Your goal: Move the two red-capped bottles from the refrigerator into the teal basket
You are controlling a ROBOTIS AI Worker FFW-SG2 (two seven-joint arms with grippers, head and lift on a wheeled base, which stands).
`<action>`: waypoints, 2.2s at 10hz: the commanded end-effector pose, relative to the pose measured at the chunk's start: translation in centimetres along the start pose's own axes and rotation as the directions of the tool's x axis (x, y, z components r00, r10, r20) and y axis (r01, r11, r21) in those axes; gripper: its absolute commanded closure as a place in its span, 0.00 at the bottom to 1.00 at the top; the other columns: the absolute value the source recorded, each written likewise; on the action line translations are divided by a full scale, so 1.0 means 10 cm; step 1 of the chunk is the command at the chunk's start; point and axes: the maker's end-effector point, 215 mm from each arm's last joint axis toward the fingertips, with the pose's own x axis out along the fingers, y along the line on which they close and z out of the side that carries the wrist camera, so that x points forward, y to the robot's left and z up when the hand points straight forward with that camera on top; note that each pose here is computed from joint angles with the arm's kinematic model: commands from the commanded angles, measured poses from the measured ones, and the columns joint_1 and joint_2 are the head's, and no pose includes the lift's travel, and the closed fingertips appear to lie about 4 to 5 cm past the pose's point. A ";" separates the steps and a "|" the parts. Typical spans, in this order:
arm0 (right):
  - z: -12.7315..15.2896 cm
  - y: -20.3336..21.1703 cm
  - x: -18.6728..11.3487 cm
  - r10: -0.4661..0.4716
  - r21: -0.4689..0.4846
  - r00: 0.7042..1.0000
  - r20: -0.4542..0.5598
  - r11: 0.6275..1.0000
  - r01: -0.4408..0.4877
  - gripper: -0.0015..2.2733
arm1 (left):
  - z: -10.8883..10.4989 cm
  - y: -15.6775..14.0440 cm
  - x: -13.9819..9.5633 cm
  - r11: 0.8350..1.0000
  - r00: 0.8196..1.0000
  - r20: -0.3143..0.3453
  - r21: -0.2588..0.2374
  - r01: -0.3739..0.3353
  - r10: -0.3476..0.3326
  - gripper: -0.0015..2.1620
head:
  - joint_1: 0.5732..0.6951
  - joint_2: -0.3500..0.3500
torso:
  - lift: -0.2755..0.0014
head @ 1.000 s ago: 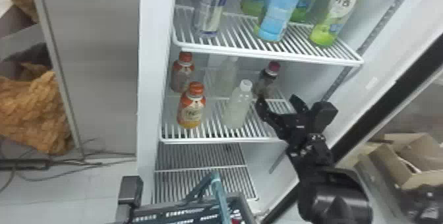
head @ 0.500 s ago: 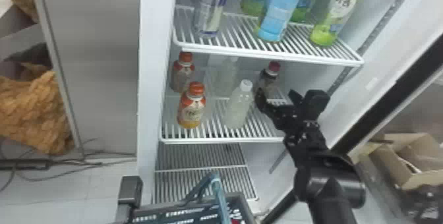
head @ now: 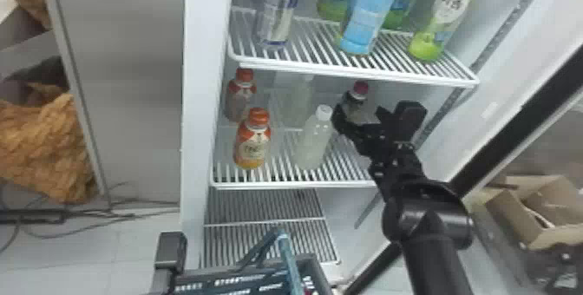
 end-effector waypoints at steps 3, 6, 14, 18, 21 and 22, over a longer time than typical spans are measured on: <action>-0.10 -0.05 0.12 -0.017 -0.003 0.999 -0.042 1.000 0.016 0.01 | 0.01 -0.02 0.01 1.000 1.000 -0.001 0.004 0.003 -0.003 0.51 | 1.00 0.00 | 0.17; -0.17 -0.04 0.21 -0.028 -0.012 0.997 -0.070 1.000 0.027 0.01 | 0.01 -0.01 0.01 1.000 1.000 0.000 0.002 0.002 -0.002 0.51 | 1.00 0.00 | 0.17; -0.09 -0.09 0.21 -0.037 -0.030 0.998 -0.058 0.999 0.035 0.32 | 0.01 -0.01 0.00 1.000 1.000 0.002 0.002 0.003 -0.003 0.52 | 1.00 0.00 | 0.17; 0.21 0.06 -0.20 0.004 -0.028 1.000 0.018 1.000 -0.004 0.32 | 0.03 0.00 -0.02 1.000 1.000 0.010 0.001 0.002 -0.002 0.51 | 1.00 0.00 | 0.17; 0.40 0.05 -0.65 0.029 -0.043 0.999 0.039 0.999 -0.028 0.32 | 0.03 -0.02 -0.01 1.000 1.000 0.011 0.002 0.007 -0.007 0.51 | 1.00 0.00 | 0.17; 0.43 0.07 -0.83 0.040 -0.035 0.998 0.041 0.999 -0.039 0.32 | 0.03 -0.02 -0.01 1.000 1.000 0.011 0.002 0.007 -0.007 0.51 | 1.00 0.00 | 0.17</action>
